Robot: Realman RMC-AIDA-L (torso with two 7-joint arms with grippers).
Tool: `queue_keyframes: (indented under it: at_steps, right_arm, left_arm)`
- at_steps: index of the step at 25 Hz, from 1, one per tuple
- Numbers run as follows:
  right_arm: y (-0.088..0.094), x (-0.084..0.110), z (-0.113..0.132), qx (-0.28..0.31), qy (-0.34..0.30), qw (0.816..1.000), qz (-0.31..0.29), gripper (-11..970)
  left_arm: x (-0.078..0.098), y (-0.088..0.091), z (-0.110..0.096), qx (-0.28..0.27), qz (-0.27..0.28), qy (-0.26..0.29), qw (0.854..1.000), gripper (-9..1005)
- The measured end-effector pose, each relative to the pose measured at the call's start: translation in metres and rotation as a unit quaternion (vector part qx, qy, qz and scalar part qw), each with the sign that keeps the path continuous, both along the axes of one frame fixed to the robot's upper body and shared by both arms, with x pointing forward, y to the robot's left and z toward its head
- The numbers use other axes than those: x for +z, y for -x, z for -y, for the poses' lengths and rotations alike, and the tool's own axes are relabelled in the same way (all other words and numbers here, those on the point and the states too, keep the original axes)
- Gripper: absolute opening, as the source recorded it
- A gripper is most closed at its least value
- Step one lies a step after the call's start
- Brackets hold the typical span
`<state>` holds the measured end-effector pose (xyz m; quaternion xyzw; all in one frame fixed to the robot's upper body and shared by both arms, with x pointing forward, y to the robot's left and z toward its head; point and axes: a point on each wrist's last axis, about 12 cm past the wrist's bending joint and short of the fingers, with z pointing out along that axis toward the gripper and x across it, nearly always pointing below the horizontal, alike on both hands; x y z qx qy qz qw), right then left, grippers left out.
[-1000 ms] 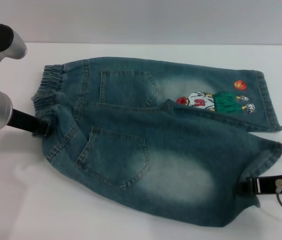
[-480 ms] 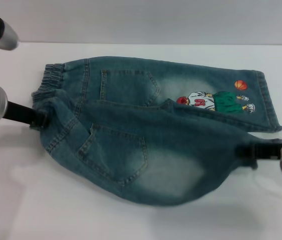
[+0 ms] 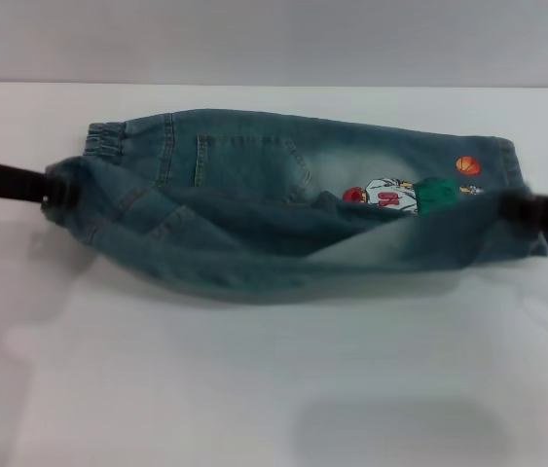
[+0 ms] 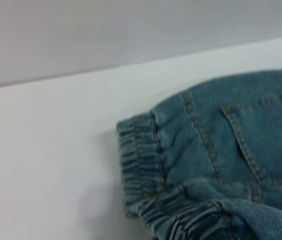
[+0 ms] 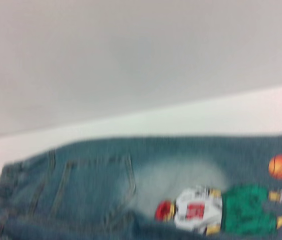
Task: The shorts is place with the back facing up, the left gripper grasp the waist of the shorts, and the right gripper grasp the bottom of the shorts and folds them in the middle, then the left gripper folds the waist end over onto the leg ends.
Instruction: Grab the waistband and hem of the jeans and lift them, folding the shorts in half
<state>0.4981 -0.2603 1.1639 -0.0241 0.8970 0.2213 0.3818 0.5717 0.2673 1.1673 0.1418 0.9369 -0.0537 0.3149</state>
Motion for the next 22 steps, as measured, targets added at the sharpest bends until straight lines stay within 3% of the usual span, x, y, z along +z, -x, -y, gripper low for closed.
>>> queue_keyframes:
  at_steps: [10,22]
  right_arm:
    - [-0.007,0.001,0.016,-0.052,-0.008,0.996,0.069,6]
    - [-0.018,-0.014,0.026,-0.094,-0.025,0.991,0.089,32]
  left_arm:
    - [0.004,-0.014,0.0,0.015,0.046,0.046,0.998,190]
    - [0.008,-0.037,0.014,0.011,0.08,0.067,0.995,191]
